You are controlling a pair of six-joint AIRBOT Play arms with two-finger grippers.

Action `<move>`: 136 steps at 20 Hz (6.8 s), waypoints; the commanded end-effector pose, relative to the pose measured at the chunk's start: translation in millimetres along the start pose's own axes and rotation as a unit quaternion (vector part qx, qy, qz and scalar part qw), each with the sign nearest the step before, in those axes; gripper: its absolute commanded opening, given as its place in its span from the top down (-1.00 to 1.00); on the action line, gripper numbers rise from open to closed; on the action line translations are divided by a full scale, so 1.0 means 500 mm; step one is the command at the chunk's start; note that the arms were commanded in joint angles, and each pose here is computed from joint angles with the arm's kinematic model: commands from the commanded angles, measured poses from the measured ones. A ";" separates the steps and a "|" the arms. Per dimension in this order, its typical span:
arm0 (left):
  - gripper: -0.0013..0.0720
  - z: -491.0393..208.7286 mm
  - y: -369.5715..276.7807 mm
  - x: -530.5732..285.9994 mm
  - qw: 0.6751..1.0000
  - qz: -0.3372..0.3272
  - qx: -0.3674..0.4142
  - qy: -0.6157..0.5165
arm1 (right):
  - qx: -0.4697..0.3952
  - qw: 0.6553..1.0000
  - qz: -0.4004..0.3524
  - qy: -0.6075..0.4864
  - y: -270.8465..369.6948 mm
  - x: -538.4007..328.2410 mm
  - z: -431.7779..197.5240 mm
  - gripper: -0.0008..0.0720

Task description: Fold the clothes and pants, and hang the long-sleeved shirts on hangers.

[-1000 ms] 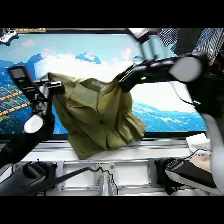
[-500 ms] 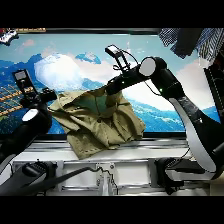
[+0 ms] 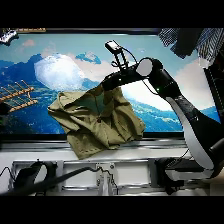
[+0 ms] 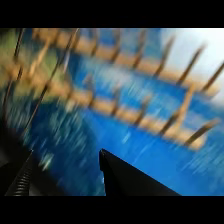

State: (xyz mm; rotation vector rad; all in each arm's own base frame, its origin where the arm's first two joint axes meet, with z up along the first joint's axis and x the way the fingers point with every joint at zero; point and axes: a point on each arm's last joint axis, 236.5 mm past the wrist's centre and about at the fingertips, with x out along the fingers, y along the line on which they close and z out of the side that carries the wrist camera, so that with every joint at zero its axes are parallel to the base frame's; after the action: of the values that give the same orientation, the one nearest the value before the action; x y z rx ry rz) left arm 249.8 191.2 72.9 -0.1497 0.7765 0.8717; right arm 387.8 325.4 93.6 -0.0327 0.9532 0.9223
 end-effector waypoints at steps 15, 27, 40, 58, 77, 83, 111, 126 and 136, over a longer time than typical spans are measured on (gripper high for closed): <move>-0.19 0.177 0.141 0.353 0.987 0.011 0.099 0.127 | -0.030 1.000 0.003 0.002 0.040 0.022 0.000 0.93; 0.01 0.138 0.123 0.484 0.981 0.015 0.137 0.135 | -0.030 0.999 0.006 0.010 0.042 0.022 -0.009 0.93; 0.93 0.195 0.134 0.437 0.986 0.023 0.135 0.099 | -0.030 0.999 0.008 0.015 0.045 0.022 -0.014 0.93; 0.93 0.245 -0.203 -0.431 0.926 -0.343 0.136 -0.080 | -0.058 0.998 -0.014 0.034 0.041 -0.018 -0.029 0.92; 0.93 -0.308 -0.207 -0.478 0.781 -0.490 0.384 0.053 | -0.049 0.996 0.008 0.072 0.120 -0.141 -0.077 0.92; 0.93 -0.299 -0.271 -0.478 0.743 -0.507 0.436 0.014 | -0.038 0.995 0.022 0.091 0.143 -0.165 -0.099 0.92; 0.94 -0.244 -0.375 -0.652 0.668 -0.644 0.358 -0.106 | -0.022 0.992 0.028 0.122 0.150 -0.171 -0.127 0.92; 0.94 -0.235 -0.516 -0.679 0.651 -0.729 0.208 0.043 | -0.063 0.988 -0.097 0.103 0.027 -0.173 -0.102 0.93; 0.94 -0.275 -0.539 -0.688 0.603 -0.742 0.223 0.191 | -0.083 0.990 -0.108 0.045 0.020 -0.167 -0.046 0.93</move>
State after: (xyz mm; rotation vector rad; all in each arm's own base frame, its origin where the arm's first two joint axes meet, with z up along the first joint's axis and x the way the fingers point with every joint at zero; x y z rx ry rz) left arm 239.0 -253.8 163.6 -0.4096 0.8037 -0.9658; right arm 339.5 265.1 139.6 -0.3070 0.9671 0.7991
